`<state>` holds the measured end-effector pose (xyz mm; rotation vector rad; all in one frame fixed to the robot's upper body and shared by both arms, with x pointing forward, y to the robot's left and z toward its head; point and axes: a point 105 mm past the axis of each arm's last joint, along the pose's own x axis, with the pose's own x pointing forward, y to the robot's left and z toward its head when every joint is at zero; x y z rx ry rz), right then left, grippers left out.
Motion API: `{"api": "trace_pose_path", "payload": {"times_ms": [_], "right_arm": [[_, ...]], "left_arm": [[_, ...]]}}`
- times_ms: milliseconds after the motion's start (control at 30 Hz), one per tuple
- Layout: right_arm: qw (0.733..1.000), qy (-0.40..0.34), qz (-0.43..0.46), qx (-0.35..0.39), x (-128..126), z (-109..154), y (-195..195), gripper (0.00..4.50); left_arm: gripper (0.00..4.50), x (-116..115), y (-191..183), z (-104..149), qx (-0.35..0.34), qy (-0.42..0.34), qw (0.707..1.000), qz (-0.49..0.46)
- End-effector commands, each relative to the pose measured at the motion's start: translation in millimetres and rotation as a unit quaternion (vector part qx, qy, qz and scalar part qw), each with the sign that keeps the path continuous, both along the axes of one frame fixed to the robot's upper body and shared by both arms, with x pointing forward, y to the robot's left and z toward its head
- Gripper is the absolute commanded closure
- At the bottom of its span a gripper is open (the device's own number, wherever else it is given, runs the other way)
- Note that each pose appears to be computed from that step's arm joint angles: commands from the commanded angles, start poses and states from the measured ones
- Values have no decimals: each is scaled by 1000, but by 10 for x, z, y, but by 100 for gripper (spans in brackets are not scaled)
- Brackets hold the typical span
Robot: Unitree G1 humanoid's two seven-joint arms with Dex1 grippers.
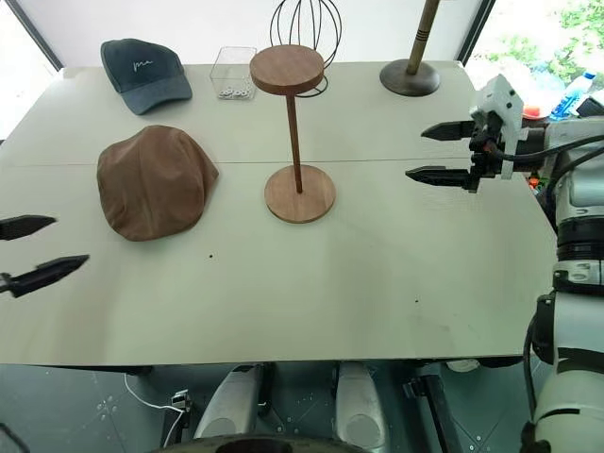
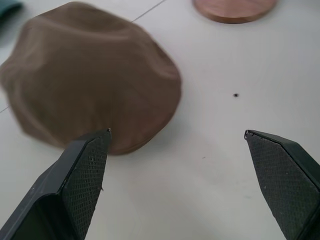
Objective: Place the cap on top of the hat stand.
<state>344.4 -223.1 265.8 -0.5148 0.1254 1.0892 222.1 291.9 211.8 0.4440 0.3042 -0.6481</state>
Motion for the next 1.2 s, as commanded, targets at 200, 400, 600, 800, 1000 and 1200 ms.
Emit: {"api": "trace_pose_path", "payload": {"times_ms": [200,400,600,800,1000,1200], "right_arm": [[990,0,140,-31,-792,288,494,5],[987,1,157,-15,-1071,390,662,5],[989,-13,147,-1,-1164,511,693,5],[991,-31,131,13,-1115,615,687,5],[991,-39,129,16,-1096,651,711,5],[991,-45,128,17,-1104,686,708,5]], "left_arm": [[0,291,-5,-263,227,-48,971,-52],[0,547,-62,-295,274,-126,953,-26],[0,571,-193,-653,316,-117,941,-32],[0,744,-171,-809,366,-147,919,-9],[0,981,-90,-947,420,-190,887,23],[0,1164,-35,-1025,423,-217,876,74]]}}
